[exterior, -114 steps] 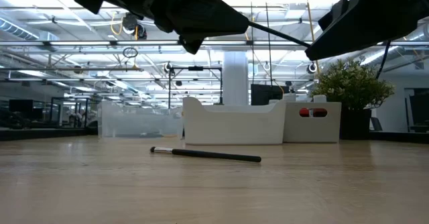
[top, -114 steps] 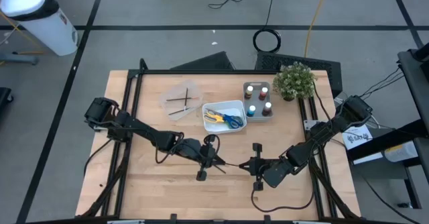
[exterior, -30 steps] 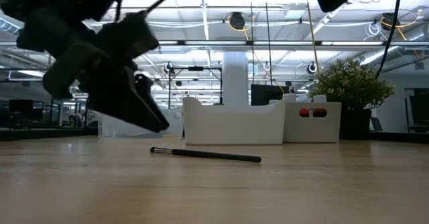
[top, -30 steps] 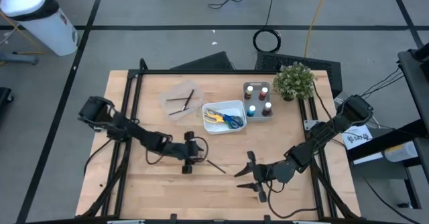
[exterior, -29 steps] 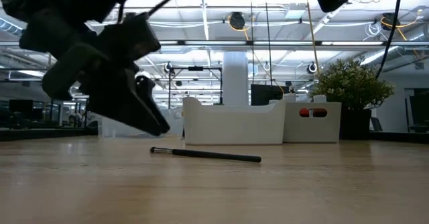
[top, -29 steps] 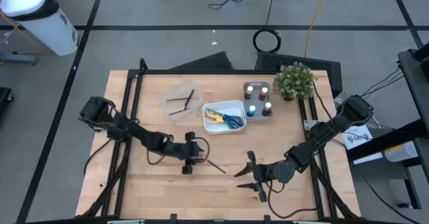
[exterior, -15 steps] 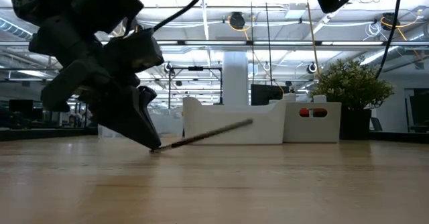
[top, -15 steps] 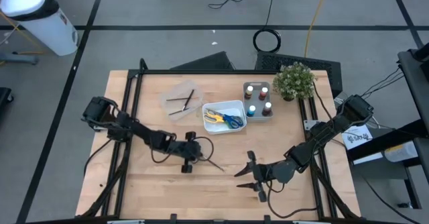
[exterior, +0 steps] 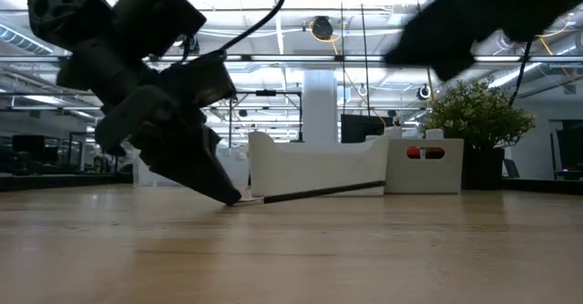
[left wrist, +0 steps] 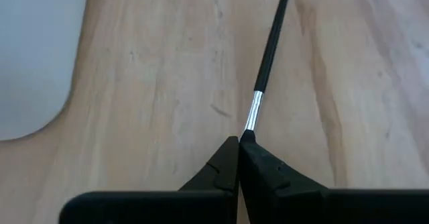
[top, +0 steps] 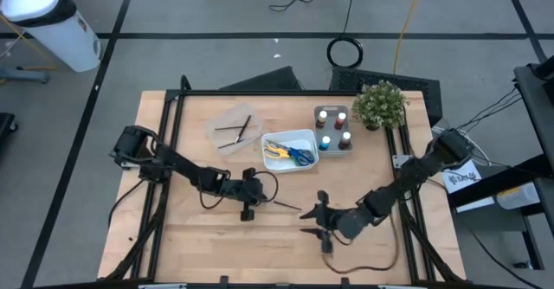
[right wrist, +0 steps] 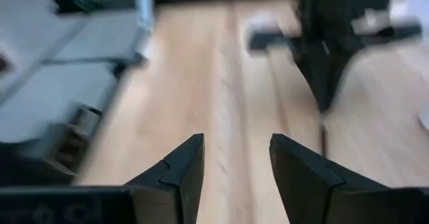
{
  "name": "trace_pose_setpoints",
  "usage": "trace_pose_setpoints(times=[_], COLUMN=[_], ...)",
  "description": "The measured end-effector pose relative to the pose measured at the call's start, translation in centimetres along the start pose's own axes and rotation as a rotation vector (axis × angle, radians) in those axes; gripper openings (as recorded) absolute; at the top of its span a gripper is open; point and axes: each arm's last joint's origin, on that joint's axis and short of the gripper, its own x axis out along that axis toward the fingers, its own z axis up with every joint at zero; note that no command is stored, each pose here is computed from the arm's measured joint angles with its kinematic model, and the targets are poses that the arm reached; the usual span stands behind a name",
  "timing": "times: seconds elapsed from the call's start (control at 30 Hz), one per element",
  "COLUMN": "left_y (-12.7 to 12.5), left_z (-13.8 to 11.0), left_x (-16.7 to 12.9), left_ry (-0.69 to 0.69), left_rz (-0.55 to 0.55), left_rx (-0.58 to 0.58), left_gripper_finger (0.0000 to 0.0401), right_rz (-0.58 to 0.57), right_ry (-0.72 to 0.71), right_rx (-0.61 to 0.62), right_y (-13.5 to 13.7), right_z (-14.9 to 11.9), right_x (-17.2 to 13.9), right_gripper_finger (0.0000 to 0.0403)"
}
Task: Pick & Place Paint Supplies
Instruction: Put the silver paint brush in the transparent bin
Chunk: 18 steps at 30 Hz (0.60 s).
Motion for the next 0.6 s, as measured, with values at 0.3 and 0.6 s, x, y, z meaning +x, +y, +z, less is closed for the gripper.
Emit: trace_pose_setpoints(times=[0.3, 0.6], left_y=[0.7, 0.7], left_z=[-0.2, -0.2], left_x=[1.3, 1.3], left_ry=[-0.010, -0.014], left_rz=[-0.070, -0.073], left_rx=[-0.050, -0.051], left_gripper_finger=[0.0016, 0.0014], right_rz=[-0.234, -0.190], right_ry=[0.212, 0.329], right_rx=[-0.013, 0.031], right_y=[-4.5, -5.1], right_z=[-3.4, -5.1], right_x=[3.3, 4.2], right_gripper_finger=[0.0155, 0.0155])
